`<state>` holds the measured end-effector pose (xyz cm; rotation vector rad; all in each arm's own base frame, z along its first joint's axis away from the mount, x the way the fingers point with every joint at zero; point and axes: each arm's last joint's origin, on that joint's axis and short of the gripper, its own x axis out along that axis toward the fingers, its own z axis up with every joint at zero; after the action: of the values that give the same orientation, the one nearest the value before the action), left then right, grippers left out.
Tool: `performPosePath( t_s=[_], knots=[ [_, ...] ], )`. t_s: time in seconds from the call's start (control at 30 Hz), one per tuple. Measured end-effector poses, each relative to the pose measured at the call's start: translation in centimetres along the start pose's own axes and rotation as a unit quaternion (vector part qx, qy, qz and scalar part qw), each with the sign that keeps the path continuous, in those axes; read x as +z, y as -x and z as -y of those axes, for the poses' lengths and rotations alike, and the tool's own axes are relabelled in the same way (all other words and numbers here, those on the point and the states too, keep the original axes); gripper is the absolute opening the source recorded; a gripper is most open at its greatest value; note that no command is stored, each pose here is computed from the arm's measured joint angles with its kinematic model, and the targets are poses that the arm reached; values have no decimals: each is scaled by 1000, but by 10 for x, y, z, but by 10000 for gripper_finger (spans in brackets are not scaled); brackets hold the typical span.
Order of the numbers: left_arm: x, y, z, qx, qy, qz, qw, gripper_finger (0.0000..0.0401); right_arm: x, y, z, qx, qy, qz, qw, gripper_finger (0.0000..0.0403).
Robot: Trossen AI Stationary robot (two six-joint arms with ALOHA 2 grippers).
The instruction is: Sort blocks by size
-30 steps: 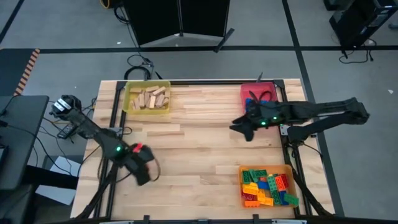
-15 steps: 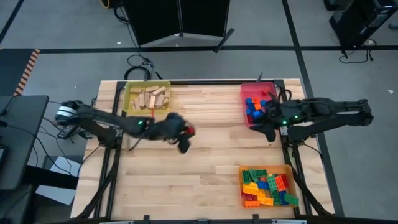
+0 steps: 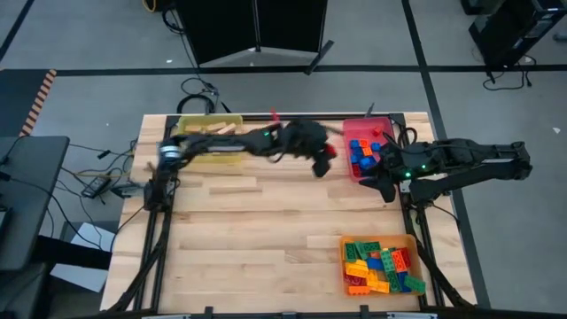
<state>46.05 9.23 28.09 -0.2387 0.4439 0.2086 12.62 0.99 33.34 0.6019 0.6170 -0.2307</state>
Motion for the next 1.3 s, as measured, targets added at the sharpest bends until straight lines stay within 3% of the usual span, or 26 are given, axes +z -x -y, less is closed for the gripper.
performPosePath(
  t_s=[0.3,0.47,0.63,1.07,1.3],
  knots=[
    [24,-96,-64,-43,-14,75,996,163,2,0,2,-40,-19,35,998,215],
    [11,-128,-89,-35,11,139,990,167,5,1,6,-91,-37,83,992,216],
    [-7,-135,-102,-7,83,155,984,168,8,1,9,-116,-54,109,986,215],
    [0,-133,-94,-11,71,194,978,169,12,1,15,-153,-90,136,975,217],
    [0,-133,-93,-29,68,189,979,169,3,-2,27,-240,-95,101,961,213]
  ],
)
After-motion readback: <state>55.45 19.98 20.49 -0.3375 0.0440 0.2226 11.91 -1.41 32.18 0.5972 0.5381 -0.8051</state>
